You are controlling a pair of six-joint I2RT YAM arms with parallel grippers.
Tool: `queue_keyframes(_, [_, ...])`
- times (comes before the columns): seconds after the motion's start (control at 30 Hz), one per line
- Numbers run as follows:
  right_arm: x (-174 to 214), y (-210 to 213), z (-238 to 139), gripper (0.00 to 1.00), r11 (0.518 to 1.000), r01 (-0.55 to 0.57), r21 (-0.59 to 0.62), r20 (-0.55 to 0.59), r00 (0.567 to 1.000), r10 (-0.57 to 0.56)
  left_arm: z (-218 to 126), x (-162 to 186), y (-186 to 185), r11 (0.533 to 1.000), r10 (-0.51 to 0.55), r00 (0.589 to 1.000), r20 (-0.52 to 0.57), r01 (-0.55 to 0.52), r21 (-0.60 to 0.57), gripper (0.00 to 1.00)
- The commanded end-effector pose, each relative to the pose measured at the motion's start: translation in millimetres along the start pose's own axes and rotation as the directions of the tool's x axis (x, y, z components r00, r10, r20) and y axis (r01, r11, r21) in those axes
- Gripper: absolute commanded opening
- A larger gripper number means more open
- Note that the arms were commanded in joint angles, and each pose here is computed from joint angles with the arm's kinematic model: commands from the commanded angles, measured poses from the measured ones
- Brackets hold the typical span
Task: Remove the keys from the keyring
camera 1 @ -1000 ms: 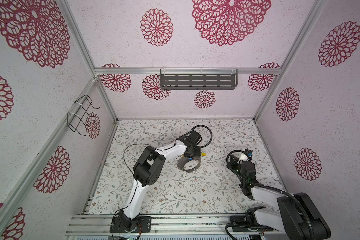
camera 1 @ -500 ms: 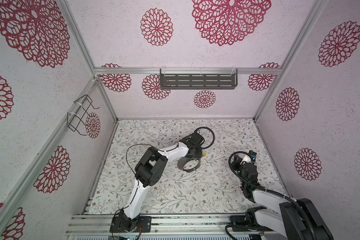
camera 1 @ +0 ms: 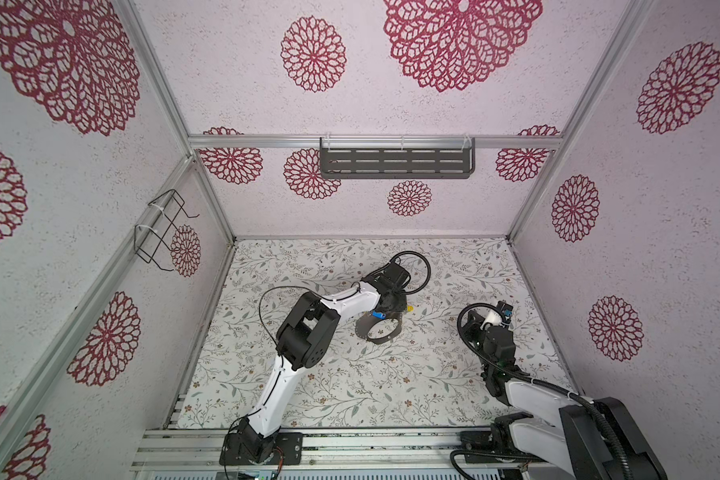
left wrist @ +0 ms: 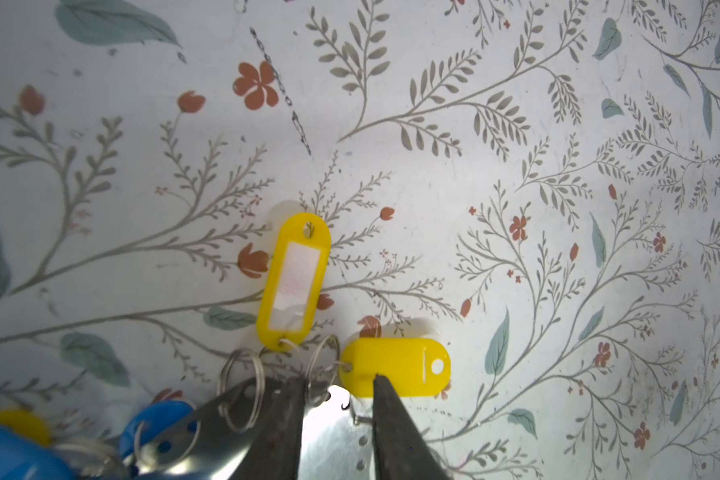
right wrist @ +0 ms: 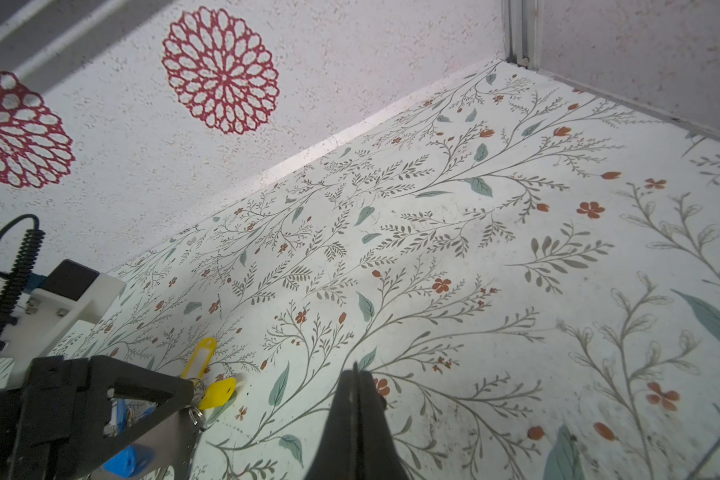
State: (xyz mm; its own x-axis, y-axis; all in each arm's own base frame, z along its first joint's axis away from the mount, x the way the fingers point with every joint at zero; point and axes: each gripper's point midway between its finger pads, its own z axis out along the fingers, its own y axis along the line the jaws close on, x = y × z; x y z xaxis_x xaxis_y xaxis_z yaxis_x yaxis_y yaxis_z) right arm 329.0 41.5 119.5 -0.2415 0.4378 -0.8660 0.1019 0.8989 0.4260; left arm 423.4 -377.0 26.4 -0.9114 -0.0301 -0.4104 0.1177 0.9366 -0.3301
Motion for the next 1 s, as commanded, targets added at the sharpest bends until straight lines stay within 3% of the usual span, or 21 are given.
queue_keyframes(0.0, [-16, 11, 0, 0.01, 0.999, 0.002, -0.033, 0.045, 0.999, -0.001, 8, 0, 6, 1.000, 0.009, 1.000, -0.013, -0.009, -0.020, 0.30])
queue_keyframes(0.5, [-16, 11, 1, 0.01, 0.999, 0.004, -0.031, 0.043, 0.999, -0.003, 15, 9, 9, 0.997, 0.062, 0.997, -0.050, -0.065, -0.047, 0.23])
queue_keyframes(0.7, [-17, 11, 1, 0.01, 1.000, 0.005, -0.030, 0.043, 0.999, -0.003, 19, 14, 12, 0.993, 0.087, 0.994, -0.067, -0.092, -0.069, 0.13])
queue_keyframes(0.83, [-17, 11, 1, 0.01, 1.000, 0.005, -0.027, 0.044, 0.999, -0.004, 16, 13, 13, 0.990, 0.109, 0.992, -0.063, -0.114, -0.084, 0.00])
queue_keyframes(0.97, [-18, 10, 1, 0.01, 1.000, 0.006, -0.023, 0.047, 0.999, -0.005, -2, 2, 7, 0.983, 0.164, 0.986, -0.028, -0.166, -0.077, 0.00])
